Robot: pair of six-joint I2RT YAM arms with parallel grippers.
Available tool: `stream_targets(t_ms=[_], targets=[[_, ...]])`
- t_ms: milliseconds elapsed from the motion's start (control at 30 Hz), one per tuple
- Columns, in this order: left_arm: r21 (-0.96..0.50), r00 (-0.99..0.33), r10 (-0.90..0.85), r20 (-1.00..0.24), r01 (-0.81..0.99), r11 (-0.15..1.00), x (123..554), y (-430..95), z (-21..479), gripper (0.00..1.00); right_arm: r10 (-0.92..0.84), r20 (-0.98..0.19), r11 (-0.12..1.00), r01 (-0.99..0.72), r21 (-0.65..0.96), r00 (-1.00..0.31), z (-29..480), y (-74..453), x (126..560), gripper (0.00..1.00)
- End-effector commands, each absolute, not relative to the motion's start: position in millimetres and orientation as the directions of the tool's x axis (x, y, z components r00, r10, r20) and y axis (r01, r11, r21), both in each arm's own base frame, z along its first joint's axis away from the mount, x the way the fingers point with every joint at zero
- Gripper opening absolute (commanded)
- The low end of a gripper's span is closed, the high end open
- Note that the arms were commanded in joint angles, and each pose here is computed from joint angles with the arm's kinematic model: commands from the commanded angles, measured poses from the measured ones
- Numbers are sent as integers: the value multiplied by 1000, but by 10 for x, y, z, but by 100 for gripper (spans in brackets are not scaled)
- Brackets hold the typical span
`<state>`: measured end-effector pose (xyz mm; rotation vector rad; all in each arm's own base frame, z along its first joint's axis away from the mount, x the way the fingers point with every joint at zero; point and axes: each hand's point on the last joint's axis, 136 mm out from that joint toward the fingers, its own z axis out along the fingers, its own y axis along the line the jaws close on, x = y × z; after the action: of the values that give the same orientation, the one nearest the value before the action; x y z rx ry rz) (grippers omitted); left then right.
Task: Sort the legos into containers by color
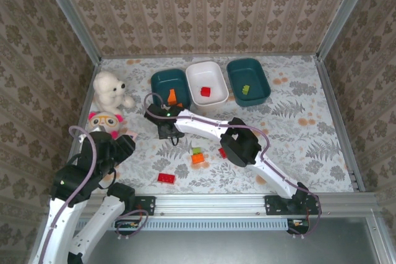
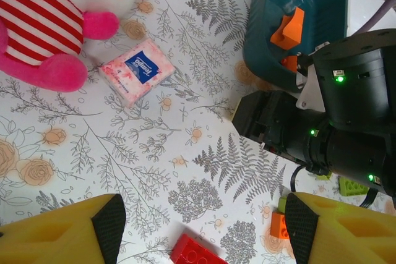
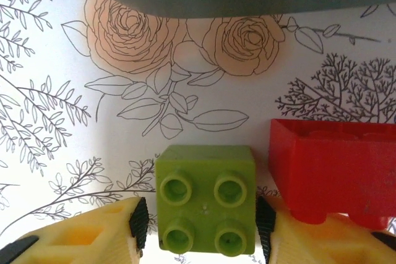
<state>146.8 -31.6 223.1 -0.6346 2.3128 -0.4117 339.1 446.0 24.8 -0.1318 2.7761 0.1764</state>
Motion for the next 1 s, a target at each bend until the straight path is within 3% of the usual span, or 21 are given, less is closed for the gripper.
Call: stream_targets(t_ms=[0, 333, 600, 767, 967], targets=[[-448, -660, -523, -539, -301, 842, 1493, -370, 2219, 72, -90, -355, 991, -119, 60, -931, 119, 4401, 3450, 45], [-447, -671, -516, -533, -294, 845, 1521, -404, 2181, 72, -142, -364, 980, -181, 76, -920, 255, 4477, 3408, 31], [-458, -731, -475, -489, -248, 854, 1603, -598, 1973, 72, -160, -372, 962, -229, 148, -914, 792, 4440, 3043, 29], [-541, -758, -465, -457, -178, 822, 1799, -898, 1904, 72, -94, -433, 963, -192, 187, -896, 1404, 4033, 3035, 29], [-602, -773, -407, -487, -41, 797, 2140, -1357, 2057, 72, 36, -491, 981, -62, 181, -870, 1922, 3055, 3412, 29]])
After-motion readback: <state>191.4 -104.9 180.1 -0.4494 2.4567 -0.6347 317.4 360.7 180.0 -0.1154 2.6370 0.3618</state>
